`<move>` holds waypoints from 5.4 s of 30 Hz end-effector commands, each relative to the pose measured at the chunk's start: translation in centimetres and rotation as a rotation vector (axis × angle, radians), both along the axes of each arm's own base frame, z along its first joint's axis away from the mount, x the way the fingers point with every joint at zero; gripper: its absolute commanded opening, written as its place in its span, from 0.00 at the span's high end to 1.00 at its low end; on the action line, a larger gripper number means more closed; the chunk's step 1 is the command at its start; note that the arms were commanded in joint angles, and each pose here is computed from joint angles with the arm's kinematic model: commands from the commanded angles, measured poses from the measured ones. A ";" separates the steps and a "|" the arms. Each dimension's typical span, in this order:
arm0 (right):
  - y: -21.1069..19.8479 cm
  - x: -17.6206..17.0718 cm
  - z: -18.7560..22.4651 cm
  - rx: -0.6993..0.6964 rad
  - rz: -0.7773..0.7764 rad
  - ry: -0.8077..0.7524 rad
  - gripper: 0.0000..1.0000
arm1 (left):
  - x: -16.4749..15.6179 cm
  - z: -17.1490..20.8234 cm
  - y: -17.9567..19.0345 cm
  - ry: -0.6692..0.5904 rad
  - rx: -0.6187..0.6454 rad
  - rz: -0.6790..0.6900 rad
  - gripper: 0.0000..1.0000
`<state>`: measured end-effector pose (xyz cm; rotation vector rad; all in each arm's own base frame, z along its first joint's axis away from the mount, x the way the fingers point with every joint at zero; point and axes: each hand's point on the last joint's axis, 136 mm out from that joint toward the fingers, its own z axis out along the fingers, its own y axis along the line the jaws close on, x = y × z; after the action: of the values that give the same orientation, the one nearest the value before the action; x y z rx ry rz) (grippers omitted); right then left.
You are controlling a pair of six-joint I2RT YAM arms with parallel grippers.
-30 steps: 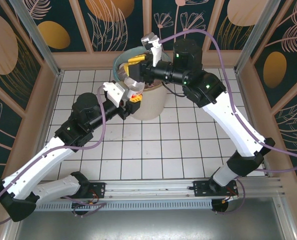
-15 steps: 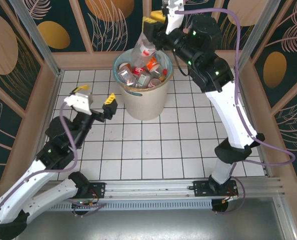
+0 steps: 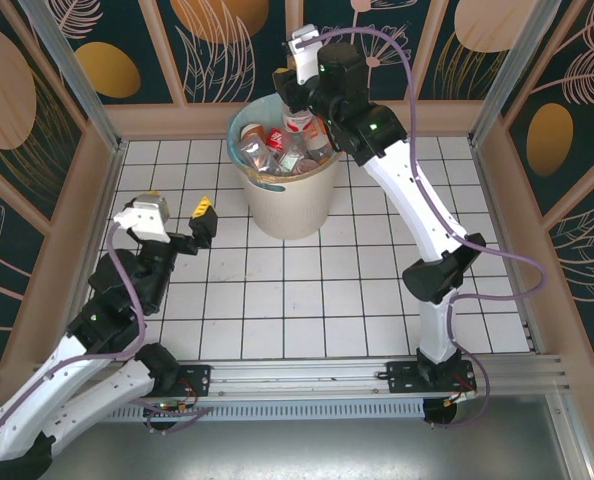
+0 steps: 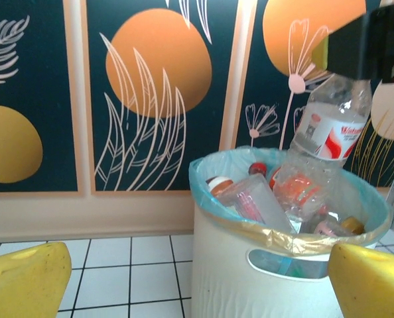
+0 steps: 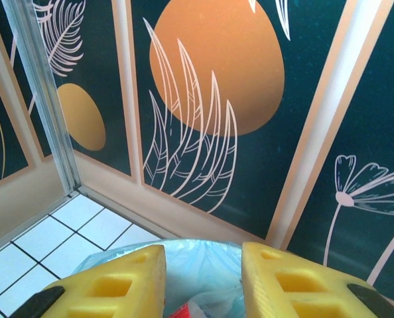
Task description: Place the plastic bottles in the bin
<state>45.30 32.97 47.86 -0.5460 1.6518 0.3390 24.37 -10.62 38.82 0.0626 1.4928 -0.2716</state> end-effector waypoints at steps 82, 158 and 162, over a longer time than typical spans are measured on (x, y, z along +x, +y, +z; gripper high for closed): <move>-3.3 2.1 -19.1 -0.276 -0.112 0.550 0.95 | 2.0 -6.4 0.0 0.110 -0.031 0.090 0.01; 2.7 -8.6 -4.4 -0.088 0.239 -0.313 0.09 | 0.8 -6.4 2.1 0.104 -0.143 0.138 0.01; 2.2 -9.2 -3.3 -0.032 0.294 -0.230 0.09 | 0.9 -6.6 1.9 0.111 -0.142 0.132 0.02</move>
<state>37.34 36.26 41.99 -0.8661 1.3308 0.3382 25.17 -8.85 32.45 -0.1428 1.5778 -0.2702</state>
